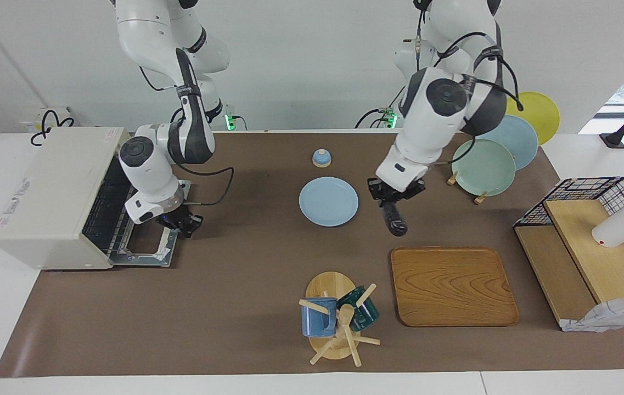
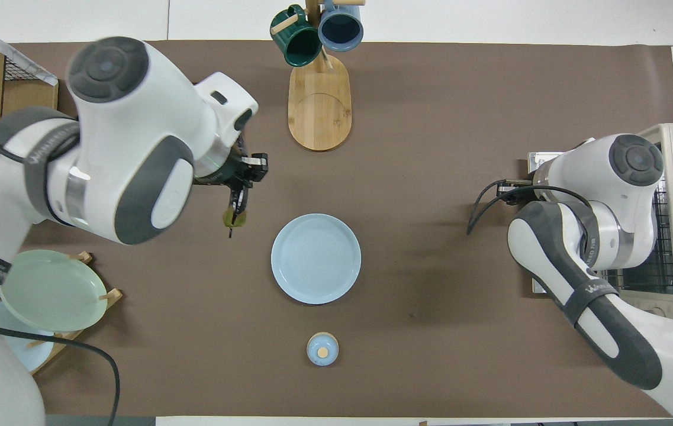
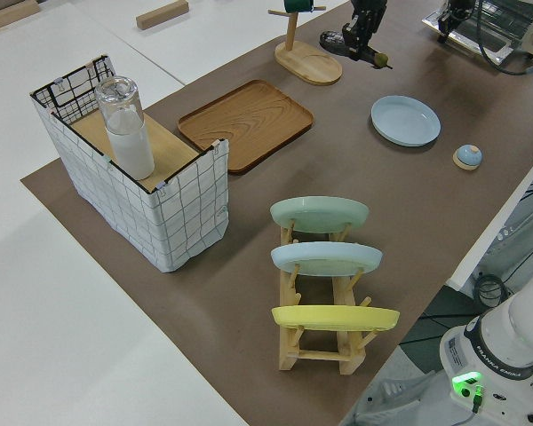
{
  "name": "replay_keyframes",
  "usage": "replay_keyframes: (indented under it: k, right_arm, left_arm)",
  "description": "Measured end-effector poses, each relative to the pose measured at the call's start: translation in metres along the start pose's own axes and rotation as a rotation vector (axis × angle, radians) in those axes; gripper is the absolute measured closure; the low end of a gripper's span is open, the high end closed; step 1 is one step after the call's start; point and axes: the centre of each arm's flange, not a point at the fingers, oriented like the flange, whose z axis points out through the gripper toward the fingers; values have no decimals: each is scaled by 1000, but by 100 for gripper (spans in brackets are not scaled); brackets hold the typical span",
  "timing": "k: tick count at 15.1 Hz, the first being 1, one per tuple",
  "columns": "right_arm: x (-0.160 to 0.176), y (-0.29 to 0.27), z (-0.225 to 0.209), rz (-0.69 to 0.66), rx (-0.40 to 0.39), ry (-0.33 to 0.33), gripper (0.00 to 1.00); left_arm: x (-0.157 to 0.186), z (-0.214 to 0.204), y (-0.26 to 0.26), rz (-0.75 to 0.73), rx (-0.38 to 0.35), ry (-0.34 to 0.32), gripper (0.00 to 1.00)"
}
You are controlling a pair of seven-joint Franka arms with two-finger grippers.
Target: Put eggplant into oven
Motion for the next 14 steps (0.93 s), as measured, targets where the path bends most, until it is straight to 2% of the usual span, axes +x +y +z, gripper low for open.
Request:
replay_keyframes:
  k: [2,3,7,8,14]
  right_arm:
    - [-3,-42,-17,34,1,-6,99]
    - [-4,-61,-28,41,2,-6,94]
    - [-7,-108,-59,11,14,14,54]
    - [-7,-109,-60,9,15,16,51]
    - [-1,-105,-68,19,8,6,49]
  left_arm:
    - [-32,24,40,2,-12,9,74]
    - [-49,39,56,3,-20,24,74]
    - [-106,109,76,10,-40,71,74]
    - [-109,119,72,8,-39,72,74]
    - [-125,161,79,3,-47,85,74]
